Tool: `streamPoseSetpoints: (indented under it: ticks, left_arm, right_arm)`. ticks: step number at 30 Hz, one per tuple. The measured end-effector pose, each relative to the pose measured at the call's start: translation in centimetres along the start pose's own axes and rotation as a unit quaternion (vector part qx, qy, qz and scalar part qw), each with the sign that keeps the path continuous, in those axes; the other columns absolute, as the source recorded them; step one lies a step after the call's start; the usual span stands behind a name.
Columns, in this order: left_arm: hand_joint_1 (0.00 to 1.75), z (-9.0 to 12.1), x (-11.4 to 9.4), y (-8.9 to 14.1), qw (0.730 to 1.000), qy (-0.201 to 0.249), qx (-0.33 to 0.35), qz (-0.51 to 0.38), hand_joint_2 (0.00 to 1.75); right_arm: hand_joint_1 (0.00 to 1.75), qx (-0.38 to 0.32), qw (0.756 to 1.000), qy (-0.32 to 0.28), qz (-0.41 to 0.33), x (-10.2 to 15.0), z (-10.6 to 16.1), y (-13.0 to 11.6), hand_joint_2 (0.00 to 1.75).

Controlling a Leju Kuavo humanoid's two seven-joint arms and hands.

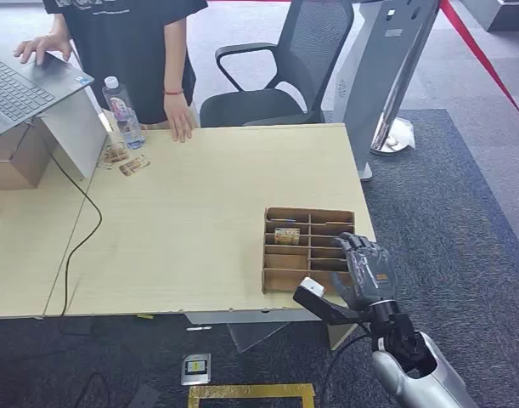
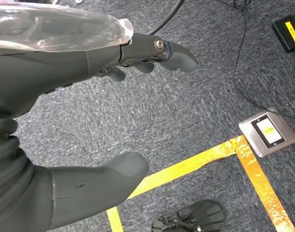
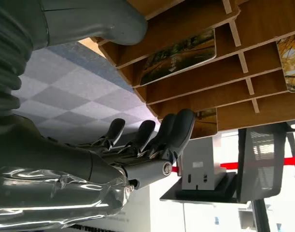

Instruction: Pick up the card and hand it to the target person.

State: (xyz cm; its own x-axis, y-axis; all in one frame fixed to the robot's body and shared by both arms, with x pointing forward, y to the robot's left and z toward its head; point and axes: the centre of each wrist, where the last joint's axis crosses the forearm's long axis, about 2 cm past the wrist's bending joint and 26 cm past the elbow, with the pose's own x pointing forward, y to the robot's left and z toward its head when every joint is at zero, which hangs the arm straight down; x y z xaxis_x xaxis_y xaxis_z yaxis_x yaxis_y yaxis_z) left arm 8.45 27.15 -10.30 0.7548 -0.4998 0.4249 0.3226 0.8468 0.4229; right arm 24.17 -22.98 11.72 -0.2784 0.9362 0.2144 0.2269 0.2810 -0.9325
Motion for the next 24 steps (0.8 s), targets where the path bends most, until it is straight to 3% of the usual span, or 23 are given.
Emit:
streamPoseSetpoints:
  ticks: [15,17,20,21,24]
  left_arm:
    - [0.00,-0.1,0.5,-0.1,1.000,-0.001,-0.005,-0.002,1.75]
    - [0.00,-0.1,0.5,0.0,1.000,-0.001,-0.005,-0.003,1.75]
    - [0.00,-0.2,0.6,0.0,1.000,-0.001,-0.006,-0.002,1.75]
    - [0.00,-0.2,0.6,0.0,1.000,-0.002,-0.006,-0.002,1.75]
    - [0.00,-0.2,0.7,0.0,1.000,-0.003,-0.006,-0.002,1.75]
  right_arm:
    - [0.77,0.020,0.999,0.002,0.042,-0.2,-0.3,0.8,1.75]
    - [0.97,0.021,0.999,0.003,0.048,-0.3,-0.4,0.9,1.75]
    - [1.61,0.025,0.998,0.004,0.056,-0.4,-0.6,1.0,1.75]
    - [1.71,0.026,0.998,0.004,0.058,-0.4,-0.7,1.0,1.75]
    - [1.75,0.027,0.998,0.004,0.062,-0.5,-1.0,1.0,1.75]
